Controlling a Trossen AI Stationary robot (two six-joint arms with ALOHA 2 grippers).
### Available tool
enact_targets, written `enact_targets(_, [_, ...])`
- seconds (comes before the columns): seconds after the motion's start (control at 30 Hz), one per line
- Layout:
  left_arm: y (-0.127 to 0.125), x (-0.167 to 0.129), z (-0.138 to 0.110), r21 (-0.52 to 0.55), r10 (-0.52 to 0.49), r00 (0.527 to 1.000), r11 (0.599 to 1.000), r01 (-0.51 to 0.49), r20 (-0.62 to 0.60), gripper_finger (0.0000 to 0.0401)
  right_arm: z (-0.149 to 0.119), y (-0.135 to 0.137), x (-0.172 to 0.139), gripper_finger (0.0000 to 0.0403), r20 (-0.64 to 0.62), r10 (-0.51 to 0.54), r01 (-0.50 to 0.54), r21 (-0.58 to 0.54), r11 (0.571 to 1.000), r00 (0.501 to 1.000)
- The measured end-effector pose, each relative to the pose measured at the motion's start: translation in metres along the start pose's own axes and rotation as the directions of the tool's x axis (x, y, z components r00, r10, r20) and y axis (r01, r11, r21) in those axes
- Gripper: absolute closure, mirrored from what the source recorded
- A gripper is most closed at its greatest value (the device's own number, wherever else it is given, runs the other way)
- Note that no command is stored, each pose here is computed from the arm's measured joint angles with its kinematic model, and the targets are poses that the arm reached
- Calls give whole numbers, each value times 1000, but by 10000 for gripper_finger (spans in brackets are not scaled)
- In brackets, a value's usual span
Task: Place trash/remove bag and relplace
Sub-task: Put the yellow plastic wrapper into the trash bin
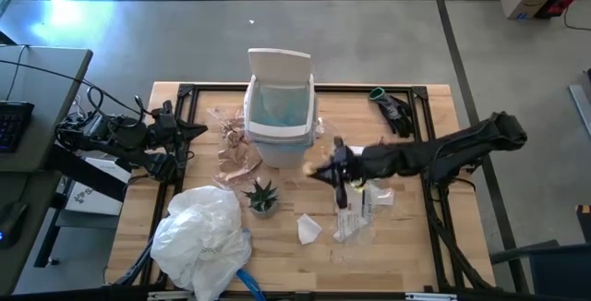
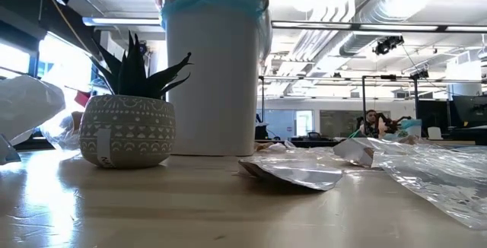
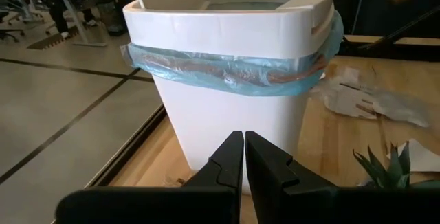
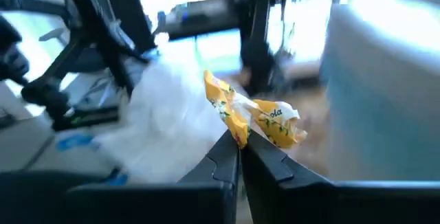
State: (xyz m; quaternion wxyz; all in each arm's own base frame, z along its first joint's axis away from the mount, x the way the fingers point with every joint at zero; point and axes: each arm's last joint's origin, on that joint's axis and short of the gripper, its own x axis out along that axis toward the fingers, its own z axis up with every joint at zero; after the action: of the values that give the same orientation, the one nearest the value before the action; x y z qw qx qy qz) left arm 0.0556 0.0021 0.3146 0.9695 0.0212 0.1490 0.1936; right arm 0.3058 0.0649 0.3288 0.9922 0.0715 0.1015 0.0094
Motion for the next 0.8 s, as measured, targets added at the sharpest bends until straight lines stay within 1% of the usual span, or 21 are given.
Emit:
enact_targets(0.07, [0, 0, 0, -3, 0, 1000, 1000, 0, 4, 401, 23, -7, 2, 403, 61, -25, 29, -66, 997, 998])
enact_targets(0.17, [0, 0, 0, -2, 1, 1000, 1000, -1, 3, 401, 50, -23, 9, 403, 117, -74, 88, -114, 990, 990])
enact_targets(0.23, [0, 0, 0, -1, -1, 1000, 1000, 1, 2, 401, 63, -37, 15, 403, 118, -115, 129, -119, 984, 986])
enact_targets(0.33, [0, 0, 0, -2, -2, 1000, 1000, 2, 2, 401, 77, -59, 28, 403, 81, -135, 143, -114, 983, 988])
enact_targets(0.43, [0, 0, 0, -2, -2, 1000, 1000, 2, 3, 401, 82, -78, 44, 403, 13, -171, 171, -109, 979, 985])
enact_targets(0.57, [0, 0, 0, -1, -2, 1000, 1000, 2, 1, 401, 85, -97, 57, 403, -103, -224, 216, -88, 972, 969])
enact_targets(0.7, [0, 0, 0, 0, -6, 1000, 1000, 6, -2, 401, 89, -106, 62, 401, -172, -256, 249, -57, 967, 951])
enact_targets(0.8, [0, 0, 0, 1, -6, 1000, 1000, 6, -2, 401, 92, -107, 62, 387, -198, -281, 274, -62, 960, 939])
